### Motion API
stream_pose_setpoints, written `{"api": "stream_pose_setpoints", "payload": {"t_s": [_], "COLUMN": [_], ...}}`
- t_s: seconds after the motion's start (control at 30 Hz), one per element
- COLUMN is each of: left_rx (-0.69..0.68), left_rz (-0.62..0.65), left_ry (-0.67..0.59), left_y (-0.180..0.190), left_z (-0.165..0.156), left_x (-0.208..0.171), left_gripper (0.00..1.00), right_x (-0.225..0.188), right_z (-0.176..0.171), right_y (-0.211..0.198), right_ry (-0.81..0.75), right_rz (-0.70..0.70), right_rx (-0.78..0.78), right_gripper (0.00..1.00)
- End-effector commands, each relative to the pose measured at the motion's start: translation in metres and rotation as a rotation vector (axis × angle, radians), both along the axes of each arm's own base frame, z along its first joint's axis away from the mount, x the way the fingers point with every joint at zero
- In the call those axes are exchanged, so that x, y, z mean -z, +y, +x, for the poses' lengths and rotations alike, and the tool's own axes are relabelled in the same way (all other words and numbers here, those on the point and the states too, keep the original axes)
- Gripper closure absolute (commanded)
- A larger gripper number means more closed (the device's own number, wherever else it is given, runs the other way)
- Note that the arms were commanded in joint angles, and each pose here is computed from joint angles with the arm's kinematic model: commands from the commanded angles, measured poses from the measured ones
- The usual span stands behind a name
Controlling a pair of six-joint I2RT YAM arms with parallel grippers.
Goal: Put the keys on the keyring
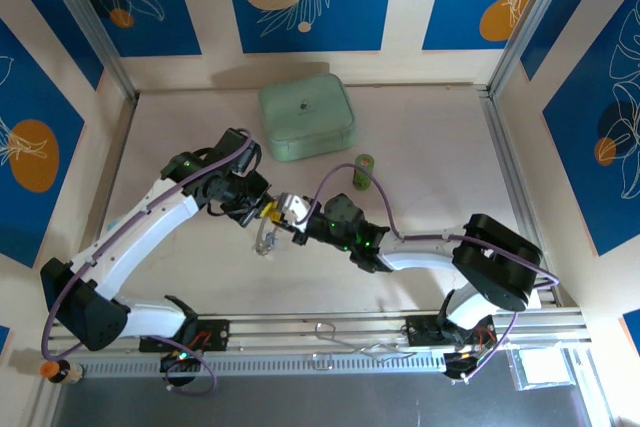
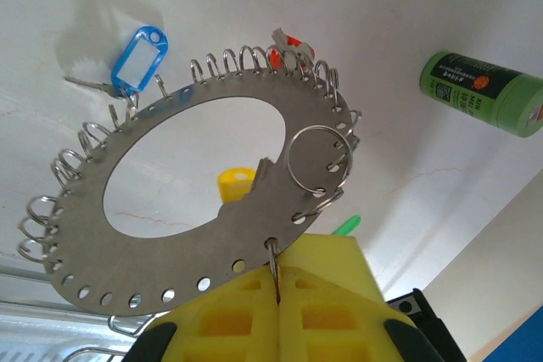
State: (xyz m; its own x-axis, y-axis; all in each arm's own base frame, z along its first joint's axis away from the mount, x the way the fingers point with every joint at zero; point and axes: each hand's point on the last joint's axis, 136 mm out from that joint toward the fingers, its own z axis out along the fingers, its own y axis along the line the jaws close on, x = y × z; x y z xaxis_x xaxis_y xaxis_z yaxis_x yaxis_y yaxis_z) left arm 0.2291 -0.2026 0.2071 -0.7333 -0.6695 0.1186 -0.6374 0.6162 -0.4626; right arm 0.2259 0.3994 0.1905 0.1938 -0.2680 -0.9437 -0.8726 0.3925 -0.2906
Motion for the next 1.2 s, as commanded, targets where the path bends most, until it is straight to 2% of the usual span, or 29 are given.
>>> {"api": "stream_pose_setpoints", "payload": {"t_s": [0.0, 0.13, 0.23, 0.33, 0.4, 0.47, 0.53, 0.6, 0.73, 0.83, 0.97, 1.07, 1.17], "left_rx": [-0.058, -0.048, -0.05, -0.076, -0.081, -0.036, 0.064, 0.215, 0.536, 0.816, 1.062, 1.284, 1.448], "left_rz": [-0.055, -0.051, -0.048, 0.081, 0.245, 0.41, 0.549, 0.65, 0.709, 0.694, 0.665, 0.566, 0.468], "left_ry": [0.048, -0.017, -0.173, -0.444, -0.67, -0.875, -1.074, -1.259, -1.489, -1.58, -1.688, -1.753, -1.808], "left_y": [-0.006, -0.004, 0.003, 0.035, 0.067, 0.087, 0.093, 0.083, 0.048, 0.018, -0.004, -0.021, -0.033], "left_z": [-0.002, 0.005, 0.02, 0.043, 0.059, 0.071, 0.077, 0.078, 0.067, 0.051, 0.027, -0.001, -0.025], "left_x": [-0.007, -0.008, -0.013, -0.029, -0.048, -0.065, -0.082, -0.092, -0.097, -0.086, -0.075, -0.061, -0.047], "left_gripper": [1.0, 1.0, 0.77, 0.58, 0.48, 0.42, 0.39, 0.38, 0.38, 0.36, 0.35, 0.39, 0.44], "right_x": [-0.024, -0.03, -0.03, -0.029, -0.027, -0.026, -0.027, -0.027, -0.025, -0.027, -0.031, -0.036, -0.038], "right_z": [0.009, 0.008, 0.005, 0.001, -0.003, -0.007, -0.01, -0.014, -0.024, -0.025, -0.028, -0.03, -0.031], "right_y": [0.004, 0.003, -0.001, -0.007, -0.012, -0.018, -0.024, -0.032, -0.048, -0.061, -0.066, -0.067, -0.07], "right_ry": [-0.075, -0.075, -0.056, -0.012, 0.023, 0.055, 0.092, 0.13, 0.205, 0.241, 0.251, 0.245, 0.214], "right_rz": [0.051, 0.065, 0.064, 0.064, 0.052, 0.049, 0.046, 0.03, -0.022, -0.043, -0.106, -0.137, -0.164], "right_rx": [0.042, 0.036, 0.026, 0.006, -0.025, -0.047, -0.073, -0.112, -0.214, -0.255, -0.307, -0.321, -0.322], "right_gripper": [0.91, 1.0, 1.0, 1.0, 1.0, 1.0, 1.0, 1.0, 1.0, 1.0, 1.0, 1.0, 1.0]}}
